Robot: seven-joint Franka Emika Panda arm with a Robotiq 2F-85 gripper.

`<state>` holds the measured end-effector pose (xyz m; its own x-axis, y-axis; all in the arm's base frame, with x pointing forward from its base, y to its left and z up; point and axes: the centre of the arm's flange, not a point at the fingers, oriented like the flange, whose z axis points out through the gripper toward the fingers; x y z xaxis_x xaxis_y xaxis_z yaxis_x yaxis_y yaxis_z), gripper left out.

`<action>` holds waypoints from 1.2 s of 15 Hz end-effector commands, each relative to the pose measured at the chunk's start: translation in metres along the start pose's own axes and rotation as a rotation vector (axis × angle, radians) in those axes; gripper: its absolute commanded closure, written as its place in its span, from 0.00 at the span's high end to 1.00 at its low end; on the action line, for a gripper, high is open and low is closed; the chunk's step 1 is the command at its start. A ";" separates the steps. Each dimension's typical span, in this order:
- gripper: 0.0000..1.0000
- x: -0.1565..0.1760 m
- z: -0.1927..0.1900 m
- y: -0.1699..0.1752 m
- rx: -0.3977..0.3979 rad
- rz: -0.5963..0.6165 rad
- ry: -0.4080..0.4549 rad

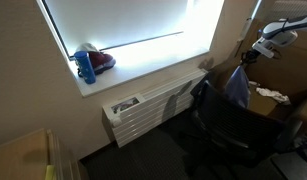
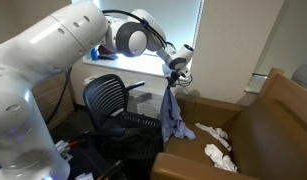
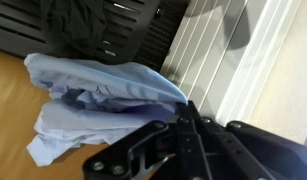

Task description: Remove the sky blue sheet from the couch and put it on the chair

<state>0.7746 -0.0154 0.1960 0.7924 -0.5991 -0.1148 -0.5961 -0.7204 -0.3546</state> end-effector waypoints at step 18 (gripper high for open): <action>0.00 -0.067 0.081 -0.091 -0.070 -0.394 -0.253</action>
<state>0.7633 0.1173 0.1867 0.9487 -0.2636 -0.1746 -0.3053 -0.9072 -0.2894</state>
